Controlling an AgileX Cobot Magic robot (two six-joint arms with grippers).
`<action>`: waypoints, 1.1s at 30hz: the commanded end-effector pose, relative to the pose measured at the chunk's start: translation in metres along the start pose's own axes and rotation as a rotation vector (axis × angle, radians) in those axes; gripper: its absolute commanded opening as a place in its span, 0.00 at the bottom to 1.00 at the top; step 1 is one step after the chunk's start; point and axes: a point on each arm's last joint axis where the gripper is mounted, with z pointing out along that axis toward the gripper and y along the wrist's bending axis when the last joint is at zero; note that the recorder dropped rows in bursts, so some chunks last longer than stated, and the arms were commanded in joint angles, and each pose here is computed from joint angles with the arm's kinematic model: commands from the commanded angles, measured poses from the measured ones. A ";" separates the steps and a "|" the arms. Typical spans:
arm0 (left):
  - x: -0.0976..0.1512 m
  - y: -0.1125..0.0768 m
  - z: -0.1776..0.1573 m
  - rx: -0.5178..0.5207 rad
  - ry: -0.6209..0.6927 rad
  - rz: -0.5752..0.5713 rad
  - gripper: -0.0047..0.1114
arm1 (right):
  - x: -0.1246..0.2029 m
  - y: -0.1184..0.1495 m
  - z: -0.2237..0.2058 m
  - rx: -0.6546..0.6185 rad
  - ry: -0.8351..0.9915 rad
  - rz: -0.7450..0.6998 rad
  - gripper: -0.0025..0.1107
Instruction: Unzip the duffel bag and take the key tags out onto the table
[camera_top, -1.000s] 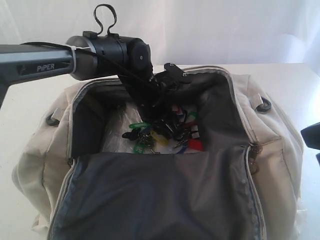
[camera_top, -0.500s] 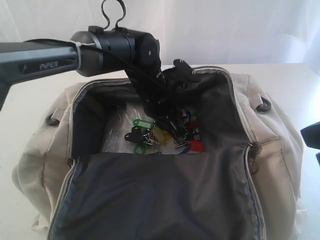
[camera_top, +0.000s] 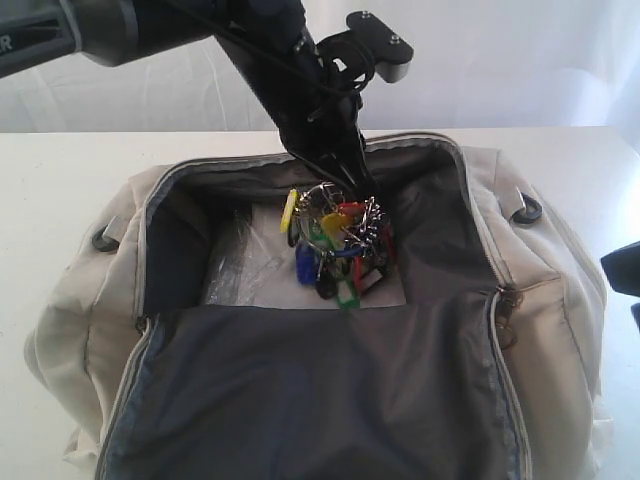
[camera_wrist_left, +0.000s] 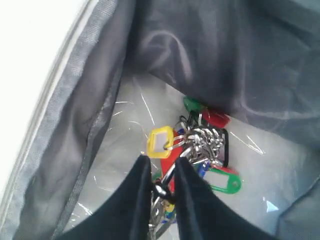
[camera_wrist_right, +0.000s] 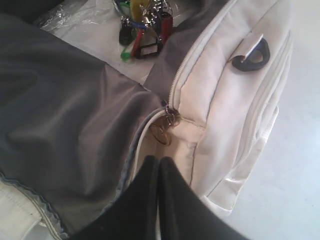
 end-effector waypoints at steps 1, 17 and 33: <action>-0.002 -0.003 -0.018 0.007 -0.015 0.018 0.04 | 0.000 0.000 0.000 0.004 -0.012 0.003 0.02; 0.012 -0.007 0.029 0.098 0.096 0.118 0.04 | -0.001 0.000 0.000 0.005 -0.022 0.003 0.02; 0.016 -0.007 0.044 0.099 0.155 -0.203 0.62 | -0.001 0.000 0.000 0.005 -0.022 0.003 0.02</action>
